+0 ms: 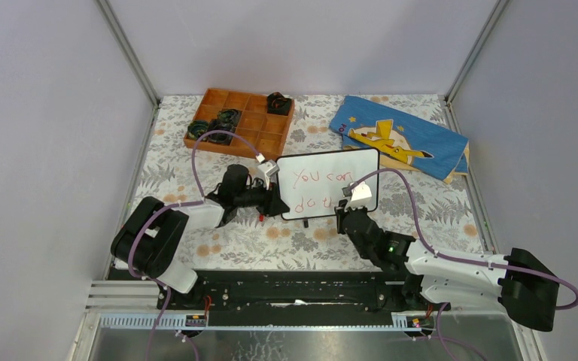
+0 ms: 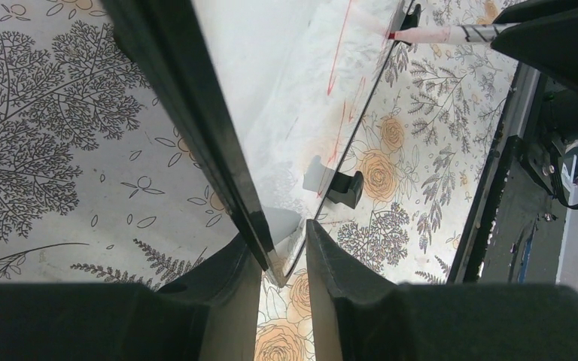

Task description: Write a sentence on the whiteboard

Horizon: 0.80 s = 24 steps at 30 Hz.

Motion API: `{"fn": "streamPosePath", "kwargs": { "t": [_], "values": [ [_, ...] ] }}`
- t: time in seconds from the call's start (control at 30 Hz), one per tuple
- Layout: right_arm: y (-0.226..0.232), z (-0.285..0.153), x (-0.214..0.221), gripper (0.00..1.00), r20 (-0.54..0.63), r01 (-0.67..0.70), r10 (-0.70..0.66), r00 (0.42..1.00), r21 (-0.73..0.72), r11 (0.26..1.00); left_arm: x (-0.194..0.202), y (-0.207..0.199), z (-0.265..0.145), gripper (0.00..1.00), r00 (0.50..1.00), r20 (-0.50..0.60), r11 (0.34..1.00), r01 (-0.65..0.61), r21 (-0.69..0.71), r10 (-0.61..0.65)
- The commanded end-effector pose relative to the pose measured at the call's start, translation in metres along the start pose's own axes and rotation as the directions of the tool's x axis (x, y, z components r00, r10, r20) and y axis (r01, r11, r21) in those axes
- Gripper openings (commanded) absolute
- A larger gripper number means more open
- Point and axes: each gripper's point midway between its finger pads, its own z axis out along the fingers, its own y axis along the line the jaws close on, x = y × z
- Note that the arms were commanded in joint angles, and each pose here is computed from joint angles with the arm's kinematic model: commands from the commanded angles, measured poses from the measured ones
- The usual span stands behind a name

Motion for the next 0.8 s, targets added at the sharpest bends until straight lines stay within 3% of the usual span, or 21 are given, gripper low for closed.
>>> {"fn": "streamPosePath", "kwargs": {
  "t": [0.0,0.77],
  "values": [
    [0.0,0.001,-0.035,0.0,0.084,-0.039,0.036,0.996,0.037,0.999,-0.009,-0.001,0.001,0.34,0.999,0.011,0.999,-0.044,-0.007,0.044],
    [-0.013,-0.002,-0.032,0.0,0.082,-0.025,0.019,0.996,0.084,0.996,-0.007,0.0,0.002,0.32,0.999,0.002,0.999,-0.048,-0.017,0.048]
  ]
}}
